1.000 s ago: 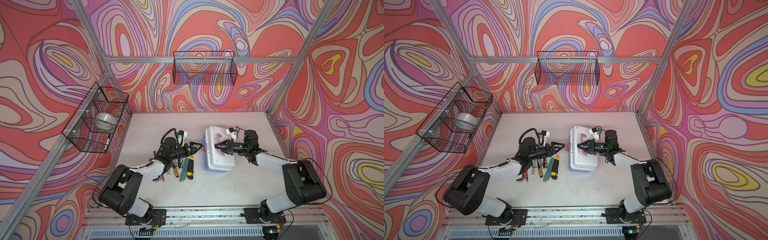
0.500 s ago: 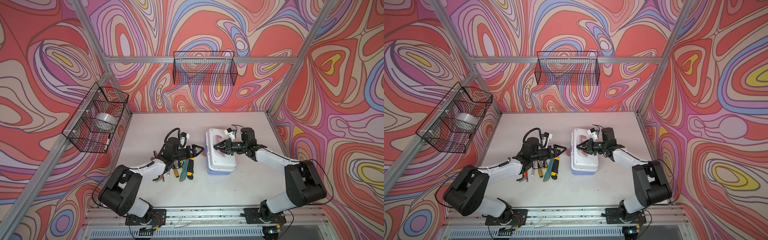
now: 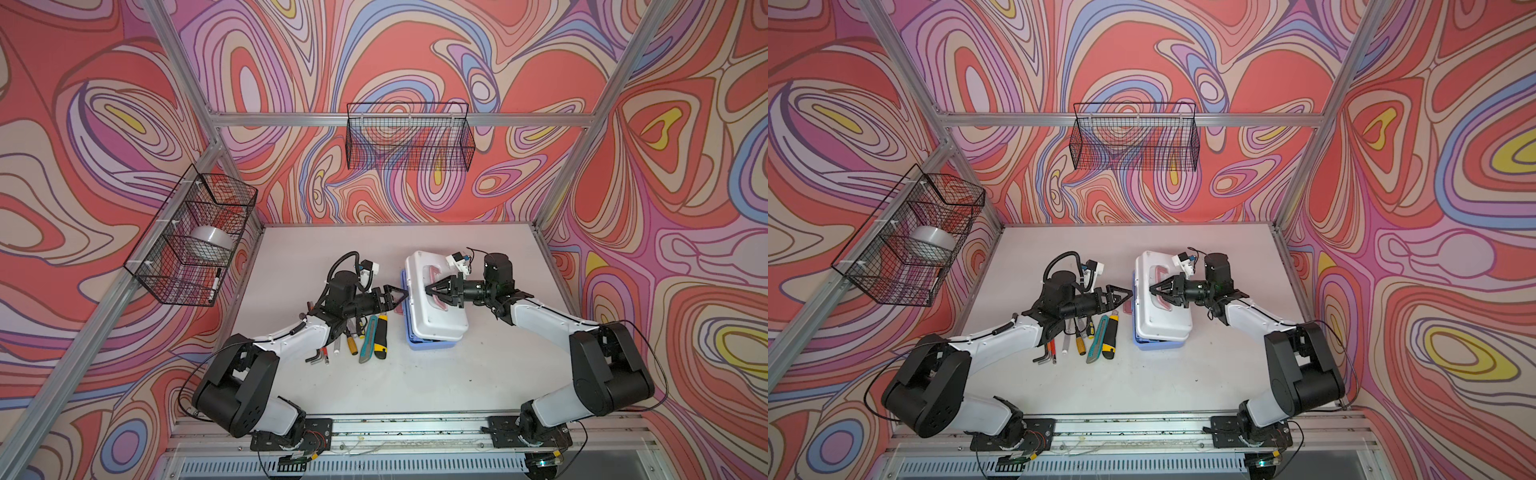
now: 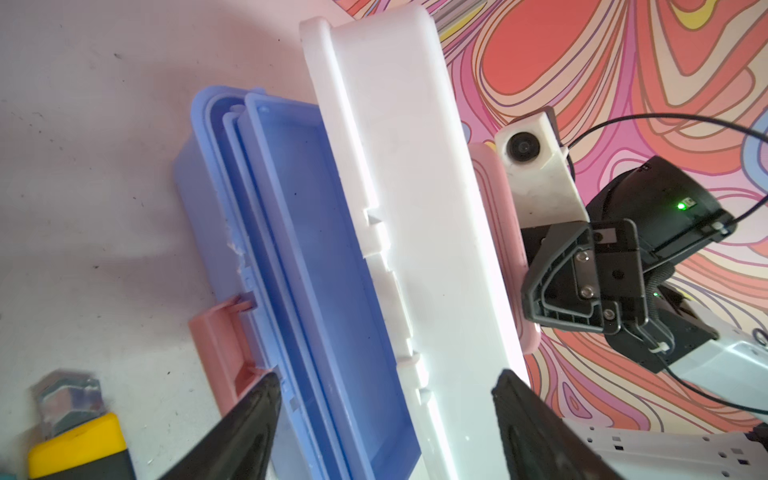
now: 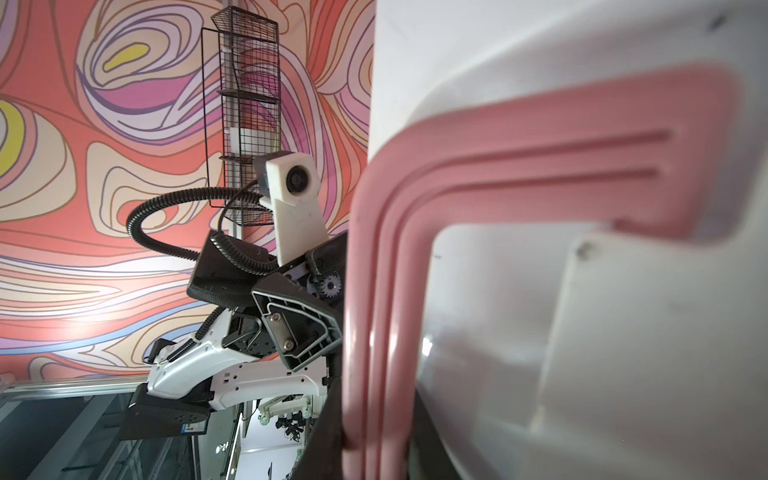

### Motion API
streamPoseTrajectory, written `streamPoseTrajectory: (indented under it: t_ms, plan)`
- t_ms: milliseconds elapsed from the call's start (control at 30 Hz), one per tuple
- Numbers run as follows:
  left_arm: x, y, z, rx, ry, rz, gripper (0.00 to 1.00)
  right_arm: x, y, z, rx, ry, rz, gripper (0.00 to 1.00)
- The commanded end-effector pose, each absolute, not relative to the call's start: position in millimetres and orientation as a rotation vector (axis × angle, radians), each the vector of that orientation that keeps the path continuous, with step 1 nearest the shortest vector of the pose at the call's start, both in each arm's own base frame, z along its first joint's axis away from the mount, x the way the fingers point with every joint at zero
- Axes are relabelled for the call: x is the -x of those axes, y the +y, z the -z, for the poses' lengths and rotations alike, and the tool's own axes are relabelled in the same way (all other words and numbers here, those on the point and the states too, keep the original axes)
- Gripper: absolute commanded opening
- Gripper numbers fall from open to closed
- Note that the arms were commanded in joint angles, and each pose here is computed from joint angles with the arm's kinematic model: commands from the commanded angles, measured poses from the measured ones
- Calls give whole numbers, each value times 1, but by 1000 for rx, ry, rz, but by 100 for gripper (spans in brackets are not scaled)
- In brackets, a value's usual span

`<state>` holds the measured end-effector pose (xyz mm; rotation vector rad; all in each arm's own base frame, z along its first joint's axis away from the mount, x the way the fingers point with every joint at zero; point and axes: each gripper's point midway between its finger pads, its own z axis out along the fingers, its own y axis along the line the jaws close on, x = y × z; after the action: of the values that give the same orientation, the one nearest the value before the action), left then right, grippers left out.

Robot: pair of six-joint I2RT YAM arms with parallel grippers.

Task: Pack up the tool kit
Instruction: 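Lift the white lid with the left gripper, swinging it open away from the robot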

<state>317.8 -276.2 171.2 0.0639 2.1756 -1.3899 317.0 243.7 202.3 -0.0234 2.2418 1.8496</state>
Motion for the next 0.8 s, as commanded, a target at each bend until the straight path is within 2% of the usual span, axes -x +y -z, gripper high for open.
streamPoseTrajectory:
  t_ms: [0,767]
  plan:
    - [-320,-285,-190,-106,2124,1419,81,-307,247,-242,202,2086,-1900,0]
    - [-349,-328,-200,-122,2062,1554,80,-301,249,-225,214,2054,-2012,0]
